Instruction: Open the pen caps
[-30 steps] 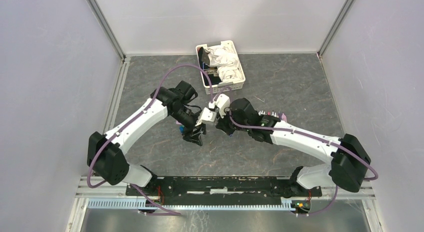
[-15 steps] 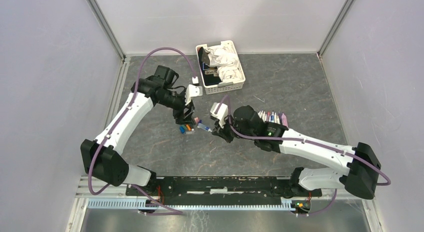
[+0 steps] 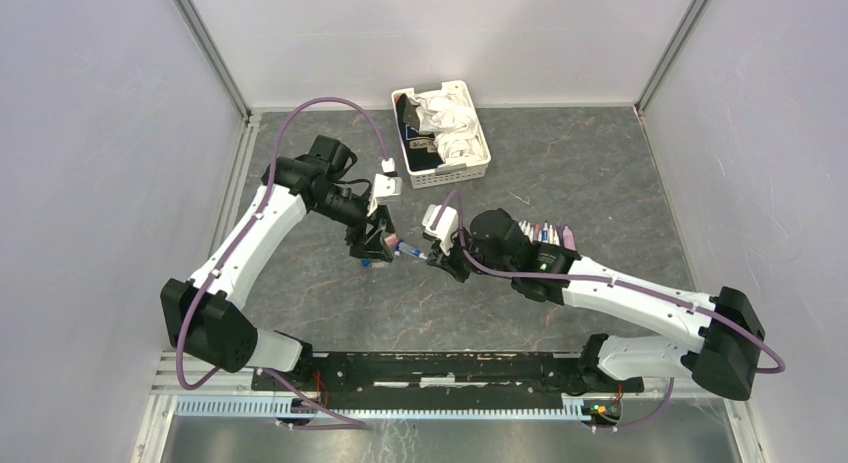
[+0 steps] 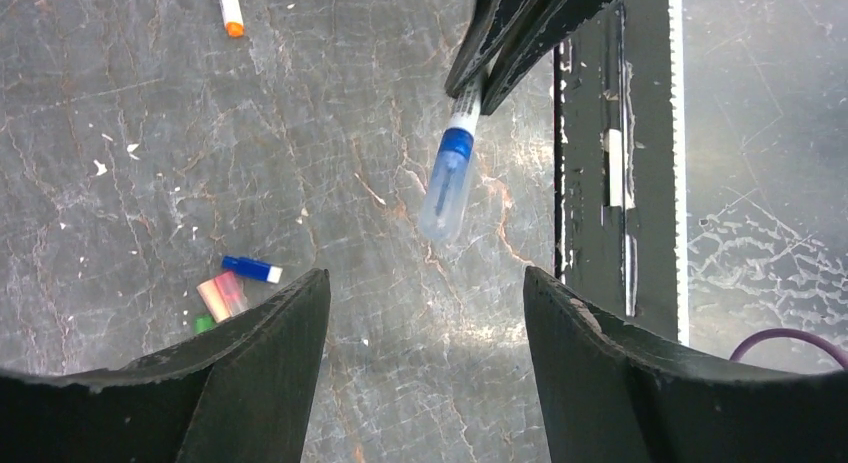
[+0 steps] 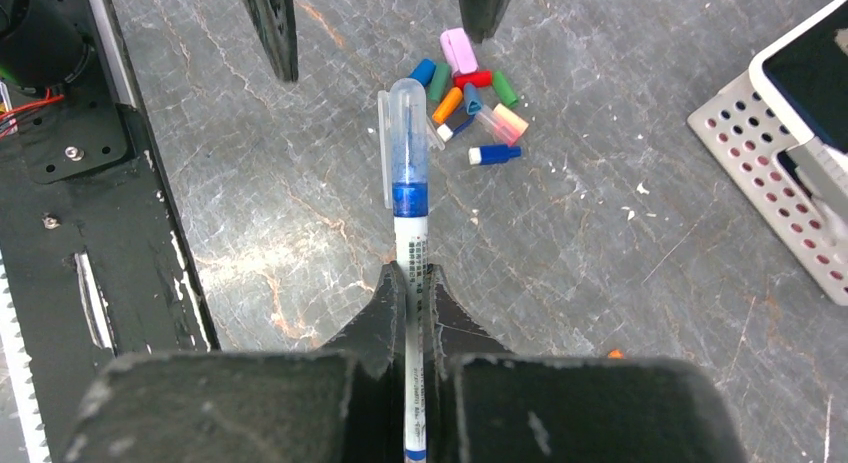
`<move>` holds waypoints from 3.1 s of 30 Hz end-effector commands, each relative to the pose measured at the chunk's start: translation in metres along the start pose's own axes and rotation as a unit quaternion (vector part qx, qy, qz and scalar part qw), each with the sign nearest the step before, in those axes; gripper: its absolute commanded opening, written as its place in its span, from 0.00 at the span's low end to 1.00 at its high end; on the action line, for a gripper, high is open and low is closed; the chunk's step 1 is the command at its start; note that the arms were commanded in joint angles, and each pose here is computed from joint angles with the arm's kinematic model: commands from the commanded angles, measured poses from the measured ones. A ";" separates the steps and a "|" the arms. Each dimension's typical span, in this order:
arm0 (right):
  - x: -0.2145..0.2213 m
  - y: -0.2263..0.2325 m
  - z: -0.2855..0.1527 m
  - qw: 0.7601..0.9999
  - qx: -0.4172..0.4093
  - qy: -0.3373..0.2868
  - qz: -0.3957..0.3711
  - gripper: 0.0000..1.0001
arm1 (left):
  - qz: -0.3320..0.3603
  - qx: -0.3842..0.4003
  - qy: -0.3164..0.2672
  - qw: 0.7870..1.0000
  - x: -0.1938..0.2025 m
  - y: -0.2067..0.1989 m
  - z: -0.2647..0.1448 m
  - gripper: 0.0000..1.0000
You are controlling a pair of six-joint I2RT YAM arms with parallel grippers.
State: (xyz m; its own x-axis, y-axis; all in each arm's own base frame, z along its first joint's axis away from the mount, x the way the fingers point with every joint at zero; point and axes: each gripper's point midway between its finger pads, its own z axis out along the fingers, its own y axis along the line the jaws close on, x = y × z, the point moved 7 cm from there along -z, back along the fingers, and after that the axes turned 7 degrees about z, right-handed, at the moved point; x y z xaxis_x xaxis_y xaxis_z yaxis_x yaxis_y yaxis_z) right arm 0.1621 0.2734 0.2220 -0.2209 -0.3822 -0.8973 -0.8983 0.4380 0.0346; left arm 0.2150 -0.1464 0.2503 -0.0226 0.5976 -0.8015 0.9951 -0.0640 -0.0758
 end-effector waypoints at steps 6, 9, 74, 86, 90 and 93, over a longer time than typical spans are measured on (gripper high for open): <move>-0.041 0.000 0.005 0.998 0.014 -0.034 -0.052 0.00 | -0.023 -0.017 -0.044 0.999 -0.019 0.004 0.013 0.77; -0.048 0.002 0.006 0.997 0.012 -0.037 -0.062 0.00 | -0.023 -0.008 -0.040 0.999 -0.018 0.001 0.017 0.75; -0.027 0.021 0.036 0.878 -0.390 0.024 0.277 0.00 | 0.227 0.023 0.090 0.970 -0.011 -0.045 0.012 0.49; -0.014 0.018 0.040 0.875 -0.383 0.074 0.285 0.00 | 0.271 -0.017 0.153 0.950 -0.023 -0.040 -0.016 0.67; -0.015 0.018 0.042 0.876 -0.382 0.078 0.282 0.00 | 0.270 -0.010 0.155 0.950 -0.023 -0.041 -0.012 0.63; -0.020 0.018 0.043 0.877 -0.384 0.075 0.278 0.00 | 0.258 0.006 0.148 0.955 -0.024 -0.044 -0.004 0.60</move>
State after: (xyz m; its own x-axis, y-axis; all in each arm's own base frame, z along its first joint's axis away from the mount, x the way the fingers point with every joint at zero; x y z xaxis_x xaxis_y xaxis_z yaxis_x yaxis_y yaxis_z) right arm 0.1612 0.3163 0.2036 -0.7405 -0.4237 -0.5216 -0.5723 -0.0091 0.8200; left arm 0.1746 -0.1489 0.2721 0.4845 0.6963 -0.5295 0.8748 -0.3928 0.2837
